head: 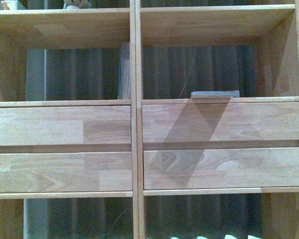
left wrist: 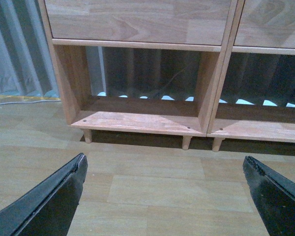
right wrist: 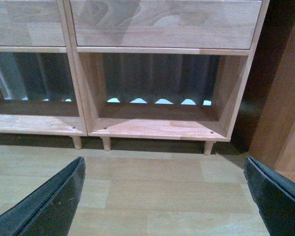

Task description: Organize books on shelf

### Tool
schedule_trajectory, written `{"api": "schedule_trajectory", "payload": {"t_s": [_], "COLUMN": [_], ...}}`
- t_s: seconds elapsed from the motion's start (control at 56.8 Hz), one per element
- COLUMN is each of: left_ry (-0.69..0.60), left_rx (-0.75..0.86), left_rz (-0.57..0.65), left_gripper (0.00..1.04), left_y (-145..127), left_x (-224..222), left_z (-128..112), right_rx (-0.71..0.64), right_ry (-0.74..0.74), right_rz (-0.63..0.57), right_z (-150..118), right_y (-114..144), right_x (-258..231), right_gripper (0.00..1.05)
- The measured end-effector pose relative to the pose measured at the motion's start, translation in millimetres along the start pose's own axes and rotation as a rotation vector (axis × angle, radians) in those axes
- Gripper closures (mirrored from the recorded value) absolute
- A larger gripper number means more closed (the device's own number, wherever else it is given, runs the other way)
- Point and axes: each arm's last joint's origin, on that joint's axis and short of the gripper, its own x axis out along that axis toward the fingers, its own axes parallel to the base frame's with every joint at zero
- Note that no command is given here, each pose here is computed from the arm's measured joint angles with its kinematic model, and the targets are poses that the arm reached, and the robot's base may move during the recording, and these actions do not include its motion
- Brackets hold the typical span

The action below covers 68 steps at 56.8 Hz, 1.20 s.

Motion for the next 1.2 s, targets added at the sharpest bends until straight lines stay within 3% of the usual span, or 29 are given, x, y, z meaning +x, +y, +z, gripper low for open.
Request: {"api": "schedule_trajectory", "payload": {"t_s": [1.197], "left_ry": [0.000], "left_rx": [0.000], "left_rz": [0.000], "left_gripper": [0.07], "left_y": [0.0], "left_x": [0.0], "left_z": [0.0], "right_rx": [0.000], "right_ry": [0.000], "right_rz": [0.000], "right_z": [0.0], "right_y": [0.0], "right_x": [0.0], "right_gripper": [0.07]}}
